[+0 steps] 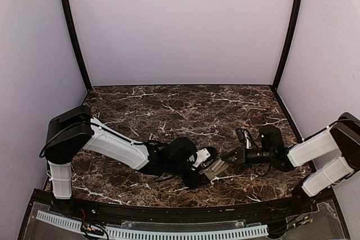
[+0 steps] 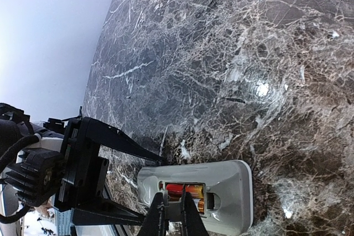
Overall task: Load the batteries into the remote control
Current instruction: Load the battery cover onto the remote control without the battery cover.
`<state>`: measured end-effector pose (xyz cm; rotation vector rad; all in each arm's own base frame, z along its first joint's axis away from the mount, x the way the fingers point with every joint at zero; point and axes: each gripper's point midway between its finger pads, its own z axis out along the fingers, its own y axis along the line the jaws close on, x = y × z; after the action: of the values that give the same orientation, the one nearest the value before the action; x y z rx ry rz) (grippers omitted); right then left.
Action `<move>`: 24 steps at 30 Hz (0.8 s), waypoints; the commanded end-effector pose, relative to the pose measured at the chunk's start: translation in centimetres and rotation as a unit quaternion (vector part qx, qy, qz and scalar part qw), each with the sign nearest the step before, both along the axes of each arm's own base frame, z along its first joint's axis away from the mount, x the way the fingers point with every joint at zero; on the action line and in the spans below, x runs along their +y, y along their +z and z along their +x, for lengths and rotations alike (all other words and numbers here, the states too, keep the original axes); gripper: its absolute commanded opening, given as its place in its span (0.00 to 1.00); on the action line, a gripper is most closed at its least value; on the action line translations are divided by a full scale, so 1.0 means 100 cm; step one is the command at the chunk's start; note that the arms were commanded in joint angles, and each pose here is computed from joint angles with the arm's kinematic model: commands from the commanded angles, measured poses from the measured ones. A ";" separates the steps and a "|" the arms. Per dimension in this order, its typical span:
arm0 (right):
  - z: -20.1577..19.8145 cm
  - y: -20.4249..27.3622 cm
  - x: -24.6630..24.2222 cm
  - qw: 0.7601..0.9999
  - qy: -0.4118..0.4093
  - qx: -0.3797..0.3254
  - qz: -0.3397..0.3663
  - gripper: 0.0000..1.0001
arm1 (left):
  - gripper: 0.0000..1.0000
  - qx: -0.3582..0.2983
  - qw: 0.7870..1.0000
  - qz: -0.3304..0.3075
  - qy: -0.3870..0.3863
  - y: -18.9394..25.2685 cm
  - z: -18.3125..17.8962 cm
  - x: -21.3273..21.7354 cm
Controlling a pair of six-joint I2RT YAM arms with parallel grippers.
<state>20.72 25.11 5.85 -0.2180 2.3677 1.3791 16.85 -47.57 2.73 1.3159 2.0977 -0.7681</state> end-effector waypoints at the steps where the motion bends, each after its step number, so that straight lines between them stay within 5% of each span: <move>1: 0.001 -0.007 0.000 1.000 -0.023 -0.005 -0.010 0.00 | 0.67 0.017 1.000 0.011 -0.003 -0.009 -0.006 0.000; 24: -0.007 0.003 0.004 1.000 0.007 -0.008 -0.014 0.00 | 0.60 0.024 1.000 0.018 -0.004 -0.015 -0.006 -0.001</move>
<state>20.70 25.09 6.69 -0.1975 2.3445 1.3301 16.98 -48.23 2.67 1.3079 2.0908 -0.7871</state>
